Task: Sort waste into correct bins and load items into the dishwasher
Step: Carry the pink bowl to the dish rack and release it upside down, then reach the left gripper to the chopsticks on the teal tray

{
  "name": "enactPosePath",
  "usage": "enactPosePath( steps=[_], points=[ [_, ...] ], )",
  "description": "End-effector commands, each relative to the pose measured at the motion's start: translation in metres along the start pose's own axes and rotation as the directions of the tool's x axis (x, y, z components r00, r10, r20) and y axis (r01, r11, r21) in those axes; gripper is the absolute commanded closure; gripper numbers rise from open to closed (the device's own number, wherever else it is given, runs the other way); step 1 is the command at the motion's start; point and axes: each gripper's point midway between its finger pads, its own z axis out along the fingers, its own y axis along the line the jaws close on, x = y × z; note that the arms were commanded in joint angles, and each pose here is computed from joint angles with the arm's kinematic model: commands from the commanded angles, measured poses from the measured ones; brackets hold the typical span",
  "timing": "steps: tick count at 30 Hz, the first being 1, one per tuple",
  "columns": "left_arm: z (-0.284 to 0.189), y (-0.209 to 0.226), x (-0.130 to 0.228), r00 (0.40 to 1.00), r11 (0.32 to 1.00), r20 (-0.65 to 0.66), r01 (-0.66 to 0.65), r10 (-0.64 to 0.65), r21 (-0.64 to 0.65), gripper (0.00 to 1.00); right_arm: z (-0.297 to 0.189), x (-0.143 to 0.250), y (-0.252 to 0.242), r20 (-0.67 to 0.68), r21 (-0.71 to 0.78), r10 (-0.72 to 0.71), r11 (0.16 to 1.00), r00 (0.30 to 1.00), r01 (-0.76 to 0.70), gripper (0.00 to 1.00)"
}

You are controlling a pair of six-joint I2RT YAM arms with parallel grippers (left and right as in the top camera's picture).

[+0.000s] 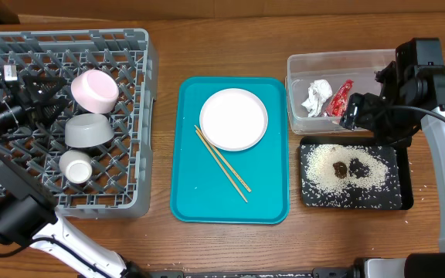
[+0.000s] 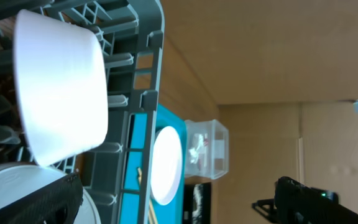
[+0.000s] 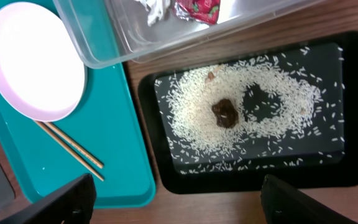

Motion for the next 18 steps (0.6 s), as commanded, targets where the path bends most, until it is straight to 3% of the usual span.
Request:
enactPosePath(
  steps=[1, 6, 11, 15, 18],
  points=[
    [-0.009, -0.043, 0.009, 0.983, 0.977, -0.011, -0.185, 0.185, -0.106, 0.0, -0.006, -0.003, -0.008, 0.022, 0.052, -0.005, 0.999, 1.0, 0.004, 0.13],
    [-0.01, -0.071, 0.031, 0.973, 0.909, -0.065, -0.232, 0.223, -0.347, 0.0, -0.006, -0.002, -0.01, 0.02, 0.064, -0.001, 0.998, 1.0, 0.0, 0.12],
    [-0.002, -0.094, 0.067, 0.978, 0.762, -0.097, -0.205, 0.185, -0.614, 0.0, -0.006, -0.002, -0.01, 0.02, 0.064, -0.001, 0.998, 1.0, 0.0, 0.09],
    [0.017, -0.109, 0.1, 0.97, 0.695, -0.169, -0.242, 0.173, -0.677, 0.0, -0.006, -0.002, -0.01, 0.02, 0.065, -0.001, 0.998, 1.0, 0.0, 0.09],
    [0.028, -0.11, 0.129, 0.973, 0.66, -0.212, -0.216, 0.088, -0.719, 0.0, -0.006, -0.002, -0.01, 0.019, 0.065, -0.001, 0.998, 1.0, 0.0, 0.09]
  ],
)
